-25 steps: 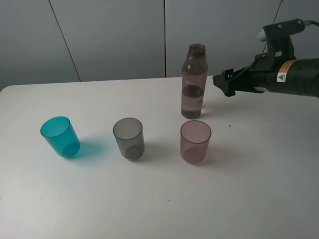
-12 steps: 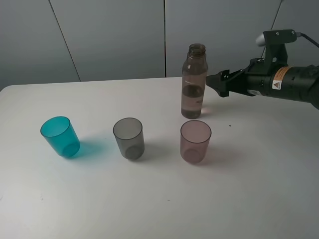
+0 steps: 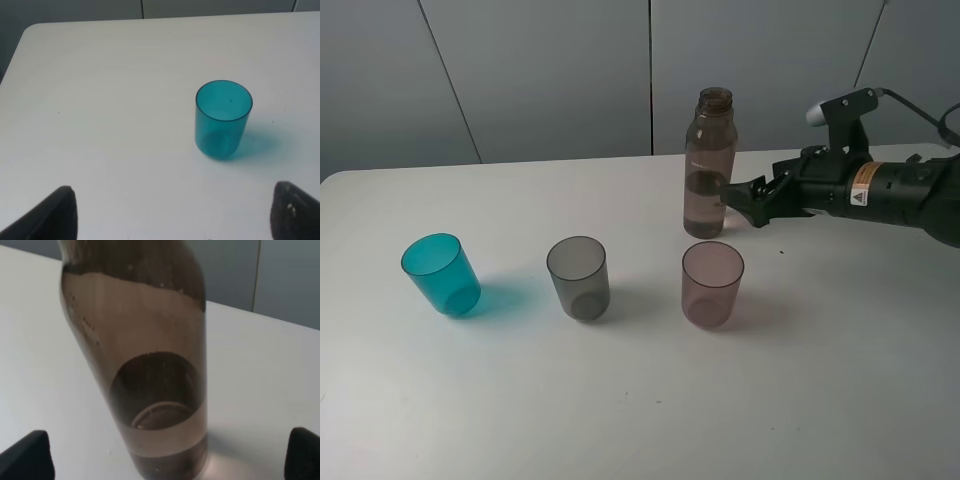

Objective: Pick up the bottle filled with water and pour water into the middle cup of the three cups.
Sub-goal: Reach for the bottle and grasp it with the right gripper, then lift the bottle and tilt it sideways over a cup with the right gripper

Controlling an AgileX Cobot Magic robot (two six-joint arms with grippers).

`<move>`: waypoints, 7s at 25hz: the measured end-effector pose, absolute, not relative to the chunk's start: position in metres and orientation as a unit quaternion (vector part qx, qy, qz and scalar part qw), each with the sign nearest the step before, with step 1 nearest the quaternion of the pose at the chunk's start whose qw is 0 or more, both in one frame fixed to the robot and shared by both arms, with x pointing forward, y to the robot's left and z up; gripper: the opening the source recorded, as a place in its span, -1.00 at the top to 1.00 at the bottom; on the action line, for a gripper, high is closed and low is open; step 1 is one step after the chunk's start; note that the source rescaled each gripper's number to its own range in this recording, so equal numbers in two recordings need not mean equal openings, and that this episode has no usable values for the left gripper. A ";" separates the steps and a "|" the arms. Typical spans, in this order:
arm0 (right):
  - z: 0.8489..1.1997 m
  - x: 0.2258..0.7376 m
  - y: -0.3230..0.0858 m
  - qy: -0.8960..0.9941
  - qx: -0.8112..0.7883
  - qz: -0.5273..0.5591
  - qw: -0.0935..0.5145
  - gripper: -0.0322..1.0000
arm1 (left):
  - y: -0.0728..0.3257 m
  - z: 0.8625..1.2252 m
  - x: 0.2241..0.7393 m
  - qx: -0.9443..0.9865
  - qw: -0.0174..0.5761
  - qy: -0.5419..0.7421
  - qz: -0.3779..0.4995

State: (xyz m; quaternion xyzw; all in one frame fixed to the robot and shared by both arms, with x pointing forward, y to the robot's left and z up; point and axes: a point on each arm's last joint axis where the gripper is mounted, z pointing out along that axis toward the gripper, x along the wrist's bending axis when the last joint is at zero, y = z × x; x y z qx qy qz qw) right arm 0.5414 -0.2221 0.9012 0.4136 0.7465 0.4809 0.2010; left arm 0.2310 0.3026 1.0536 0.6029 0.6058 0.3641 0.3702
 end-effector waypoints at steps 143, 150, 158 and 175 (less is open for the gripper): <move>0.897 0.604 -0.132 0.732 0.179 0.580 0.308 0.93 | 0.303 1.054 0.231 0.604 0.369 0.605 0.365; 0.894 0.592 -0.102 0.764 0.066 0.518 0.379 0.94 | 0.303 1.054 0.231 0.604 0.369 0.605 0.365; 0.888 0.590 -0.097 0.788 -0.034 0.425 0.445 0.94 | 0.303 1.054 0.231 0.604 0.369 0.605 0.365; 0.888 0.588 -0.094 0.767 -0.179 0.337 0.516 0.94 | 0.303 1.054 0.231 0.604 0.369 0.605 0.365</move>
